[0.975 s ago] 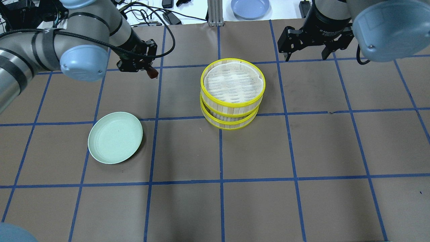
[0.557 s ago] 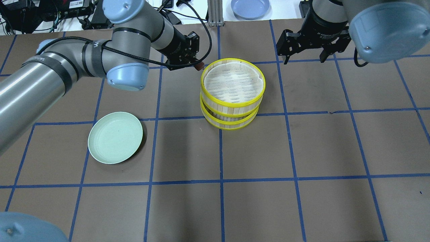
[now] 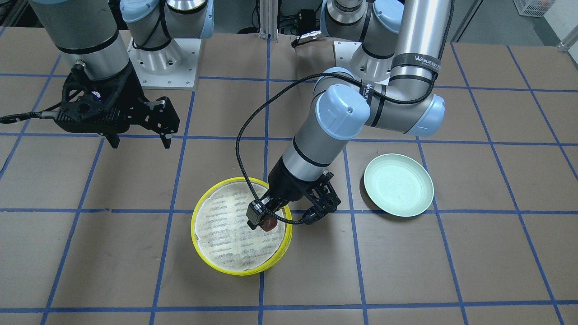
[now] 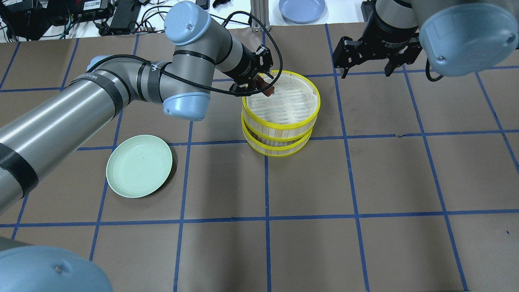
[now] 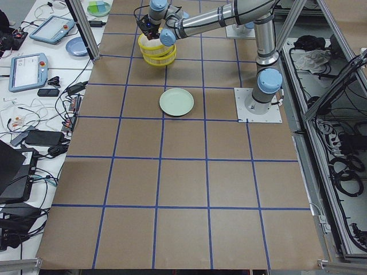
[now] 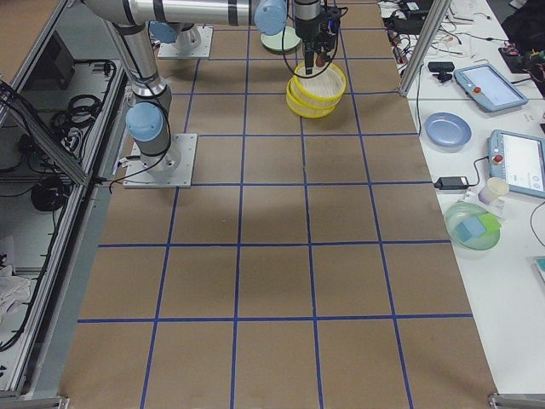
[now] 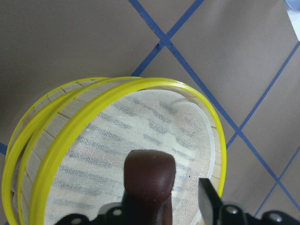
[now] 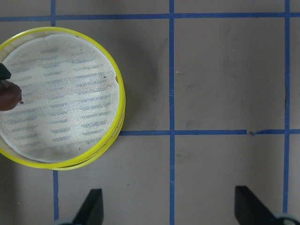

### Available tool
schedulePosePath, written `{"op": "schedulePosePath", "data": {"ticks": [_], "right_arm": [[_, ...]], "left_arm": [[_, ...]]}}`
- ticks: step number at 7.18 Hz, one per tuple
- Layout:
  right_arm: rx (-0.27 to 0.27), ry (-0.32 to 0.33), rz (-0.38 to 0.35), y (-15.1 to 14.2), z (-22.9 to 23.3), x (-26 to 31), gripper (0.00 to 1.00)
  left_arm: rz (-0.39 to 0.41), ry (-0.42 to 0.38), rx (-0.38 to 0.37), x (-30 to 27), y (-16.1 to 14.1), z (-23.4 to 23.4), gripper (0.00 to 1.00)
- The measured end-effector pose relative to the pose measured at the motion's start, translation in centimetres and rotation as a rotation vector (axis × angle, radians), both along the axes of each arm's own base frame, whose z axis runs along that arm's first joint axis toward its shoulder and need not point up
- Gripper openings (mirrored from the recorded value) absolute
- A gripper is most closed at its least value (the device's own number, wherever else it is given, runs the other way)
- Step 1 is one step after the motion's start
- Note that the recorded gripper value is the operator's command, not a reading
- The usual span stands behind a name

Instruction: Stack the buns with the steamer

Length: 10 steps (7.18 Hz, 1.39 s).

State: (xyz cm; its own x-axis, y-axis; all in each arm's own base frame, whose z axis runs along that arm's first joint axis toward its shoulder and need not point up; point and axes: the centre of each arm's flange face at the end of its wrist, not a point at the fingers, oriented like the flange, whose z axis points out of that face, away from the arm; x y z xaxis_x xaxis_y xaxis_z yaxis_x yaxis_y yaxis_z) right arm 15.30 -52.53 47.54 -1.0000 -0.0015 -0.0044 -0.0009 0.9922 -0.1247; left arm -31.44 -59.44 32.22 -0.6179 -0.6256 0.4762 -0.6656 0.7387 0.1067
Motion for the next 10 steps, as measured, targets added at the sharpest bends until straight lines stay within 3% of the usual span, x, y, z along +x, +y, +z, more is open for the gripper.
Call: {"op": "schedulePosePath", "data": {"ticks": [7,8,10], "right_arm": [[0.006,0.003,0.001,-0.1,-0.3,0.0,1.00],[0.007,0.003,0.001,-0.1,-0.4,0.0,1.00],[0.006,0.005,0.001,-0.1,-0.3,0.0,1.00]], "left_arm": [[-0.025,-0.018,0.038,-0.4,1.6,2.5,0.99],[-0.059,-0.069,0.029,1.6,1.3,3.9,1.00],[-0.216,-0.278,0.017,9.4,0.6,7.3,1.00]]}}
